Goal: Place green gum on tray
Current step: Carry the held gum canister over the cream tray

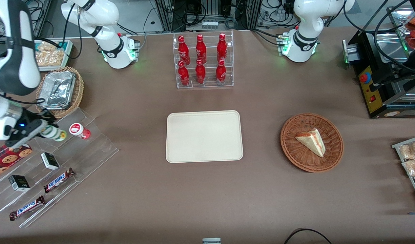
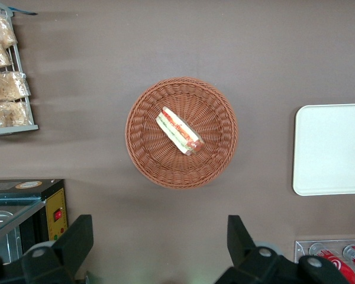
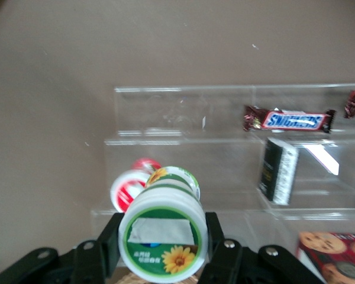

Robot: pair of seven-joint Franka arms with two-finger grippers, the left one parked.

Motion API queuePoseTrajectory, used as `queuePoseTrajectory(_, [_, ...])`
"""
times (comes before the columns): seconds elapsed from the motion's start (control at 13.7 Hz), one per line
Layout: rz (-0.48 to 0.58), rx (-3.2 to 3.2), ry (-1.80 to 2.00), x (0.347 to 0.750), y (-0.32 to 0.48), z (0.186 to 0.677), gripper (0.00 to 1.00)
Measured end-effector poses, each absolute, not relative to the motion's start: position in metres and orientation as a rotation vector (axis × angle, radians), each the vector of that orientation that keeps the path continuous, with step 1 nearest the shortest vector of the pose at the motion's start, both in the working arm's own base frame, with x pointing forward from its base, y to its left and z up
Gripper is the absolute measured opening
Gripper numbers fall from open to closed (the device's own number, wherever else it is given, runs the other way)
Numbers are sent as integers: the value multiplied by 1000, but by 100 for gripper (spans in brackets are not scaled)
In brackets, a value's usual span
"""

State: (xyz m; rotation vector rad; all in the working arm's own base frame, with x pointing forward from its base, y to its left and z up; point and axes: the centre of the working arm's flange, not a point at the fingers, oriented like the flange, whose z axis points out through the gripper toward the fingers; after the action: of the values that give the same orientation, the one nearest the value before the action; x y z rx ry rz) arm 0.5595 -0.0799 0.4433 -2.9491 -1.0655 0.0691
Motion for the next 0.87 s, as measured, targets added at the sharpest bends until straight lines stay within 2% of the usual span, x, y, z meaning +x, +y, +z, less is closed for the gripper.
queuePoseTrajectory(0.29, [99, -3016, -875, 566, 19, 434, 59])
queuePoseTrajectory(0.58, [156, -3037, -598, 561, 125, 405, 59])
queuePoseTrajectory(0.87, [157, -3073, -354, 572, 218, 386, 59])
